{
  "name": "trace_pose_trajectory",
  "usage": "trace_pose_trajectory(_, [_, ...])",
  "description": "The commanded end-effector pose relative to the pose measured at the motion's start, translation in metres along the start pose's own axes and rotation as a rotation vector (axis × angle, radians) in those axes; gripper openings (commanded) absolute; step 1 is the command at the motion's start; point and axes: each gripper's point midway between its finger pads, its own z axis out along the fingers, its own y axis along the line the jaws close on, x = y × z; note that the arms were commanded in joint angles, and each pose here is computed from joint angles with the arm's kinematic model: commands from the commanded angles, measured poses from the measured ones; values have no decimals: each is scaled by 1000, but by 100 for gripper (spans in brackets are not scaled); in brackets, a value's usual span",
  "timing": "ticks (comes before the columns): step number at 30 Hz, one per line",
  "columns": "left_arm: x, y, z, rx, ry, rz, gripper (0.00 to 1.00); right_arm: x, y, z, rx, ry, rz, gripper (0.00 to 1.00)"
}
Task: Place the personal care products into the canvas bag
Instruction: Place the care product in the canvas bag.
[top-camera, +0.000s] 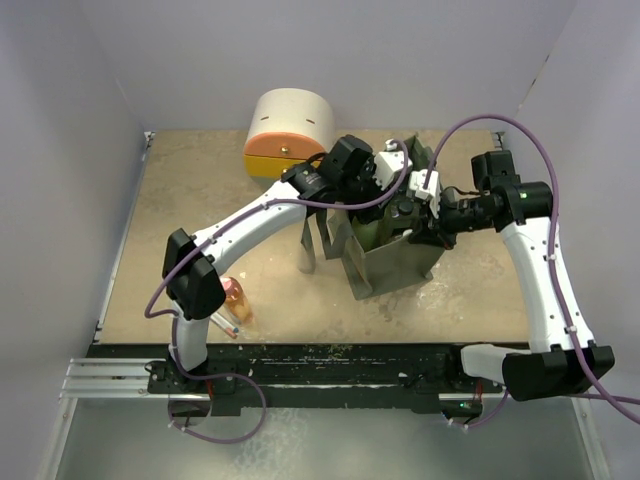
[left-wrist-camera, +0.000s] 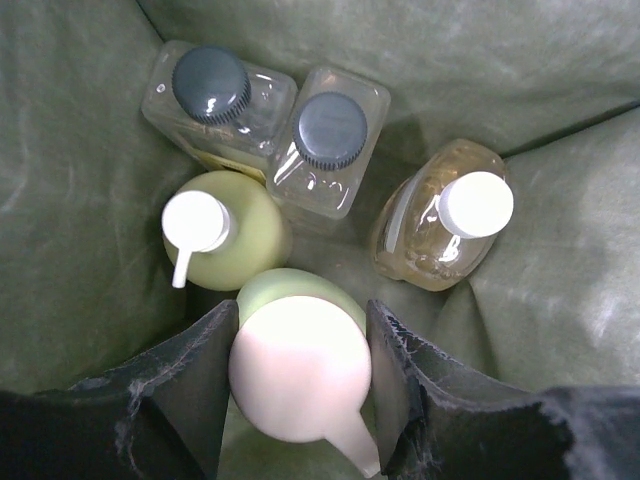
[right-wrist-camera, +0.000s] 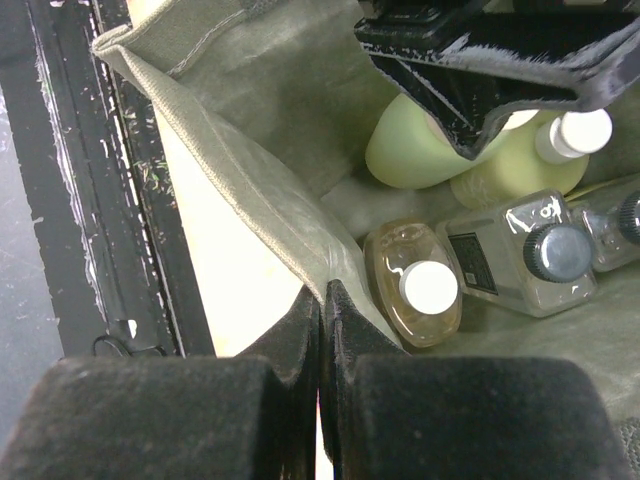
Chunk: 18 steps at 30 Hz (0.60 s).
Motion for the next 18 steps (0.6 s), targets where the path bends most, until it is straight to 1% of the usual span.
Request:
trace_pose_trajectory(1, [-54,11,-18,-53,-193,79,0,-13,18,-8,-17,-55,-19,0])
trace_pose_trajectory(11, [-34,9,-4,-35,-168,80,0,-16,19,-10,-13,-59,-20,0])
trace_pose_trajectory(18, [-13,10,7,-29,-121,103,0,-18,20,-11,-15,-66,-21,0])
